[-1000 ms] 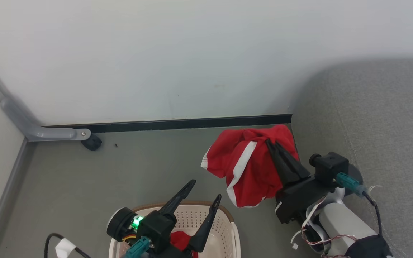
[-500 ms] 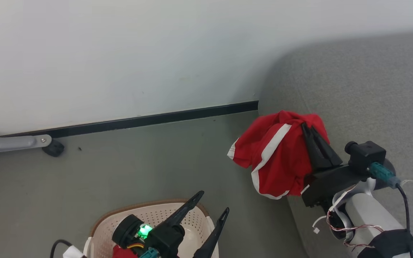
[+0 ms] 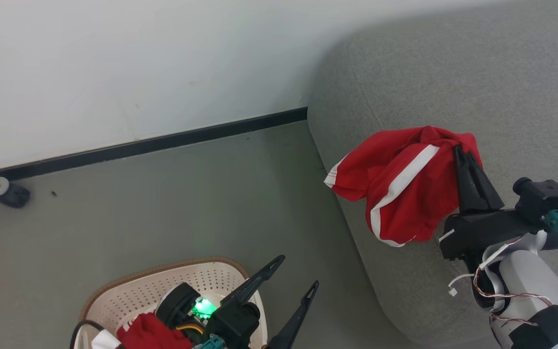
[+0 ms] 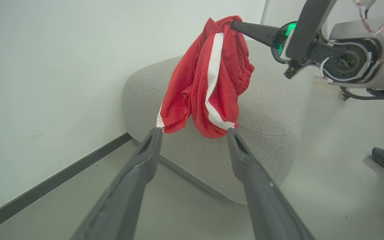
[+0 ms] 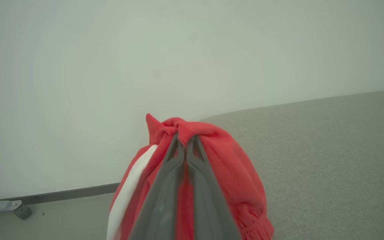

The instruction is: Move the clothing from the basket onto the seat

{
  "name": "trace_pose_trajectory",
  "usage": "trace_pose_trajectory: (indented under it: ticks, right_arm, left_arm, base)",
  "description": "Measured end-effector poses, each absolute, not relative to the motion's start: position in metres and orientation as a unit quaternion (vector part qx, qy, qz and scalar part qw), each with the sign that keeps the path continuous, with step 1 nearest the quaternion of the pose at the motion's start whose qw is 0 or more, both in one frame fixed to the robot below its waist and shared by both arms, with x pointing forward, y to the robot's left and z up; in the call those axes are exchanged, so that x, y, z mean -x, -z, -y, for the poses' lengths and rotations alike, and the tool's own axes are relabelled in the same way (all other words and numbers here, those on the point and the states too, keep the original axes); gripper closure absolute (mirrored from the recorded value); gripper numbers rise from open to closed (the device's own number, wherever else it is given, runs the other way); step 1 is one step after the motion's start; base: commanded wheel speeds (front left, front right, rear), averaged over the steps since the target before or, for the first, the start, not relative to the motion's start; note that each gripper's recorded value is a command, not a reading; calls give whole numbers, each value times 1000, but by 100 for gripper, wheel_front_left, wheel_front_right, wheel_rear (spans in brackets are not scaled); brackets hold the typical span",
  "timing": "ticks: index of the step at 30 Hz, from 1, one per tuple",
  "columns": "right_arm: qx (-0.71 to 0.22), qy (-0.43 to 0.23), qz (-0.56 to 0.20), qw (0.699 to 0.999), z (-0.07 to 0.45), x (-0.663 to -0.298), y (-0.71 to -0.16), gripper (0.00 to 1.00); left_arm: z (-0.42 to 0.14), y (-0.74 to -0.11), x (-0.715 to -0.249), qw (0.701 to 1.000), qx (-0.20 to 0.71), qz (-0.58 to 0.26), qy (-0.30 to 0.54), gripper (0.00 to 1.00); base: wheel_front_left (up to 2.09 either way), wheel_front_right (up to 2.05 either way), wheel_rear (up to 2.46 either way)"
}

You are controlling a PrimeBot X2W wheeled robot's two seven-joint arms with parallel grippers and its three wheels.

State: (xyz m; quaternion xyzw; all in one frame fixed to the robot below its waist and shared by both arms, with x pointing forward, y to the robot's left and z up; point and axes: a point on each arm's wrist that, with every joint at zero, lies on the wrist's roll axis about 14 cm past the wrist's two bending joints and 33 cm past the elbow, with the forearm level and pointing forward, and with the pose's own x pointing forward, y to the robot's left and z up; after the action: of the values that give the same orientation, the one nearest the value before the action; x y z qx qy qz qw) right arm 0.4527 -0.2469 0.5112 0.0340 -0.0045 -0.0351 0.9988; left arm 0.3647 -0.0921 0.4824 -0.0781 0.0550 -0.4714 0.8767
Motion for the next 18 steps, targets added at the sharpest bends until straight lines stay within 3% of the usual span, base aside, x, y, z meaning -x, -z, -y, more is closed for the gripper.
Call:
trace_pose_trajectory:
  ticks: [18]
  right_arm:
    - [0,165,28,986,349,-451,-530,100]
  left_arm:
    - [130,-463,-382,843,84,-70,527,0]
  base:
    - [0,0,0]
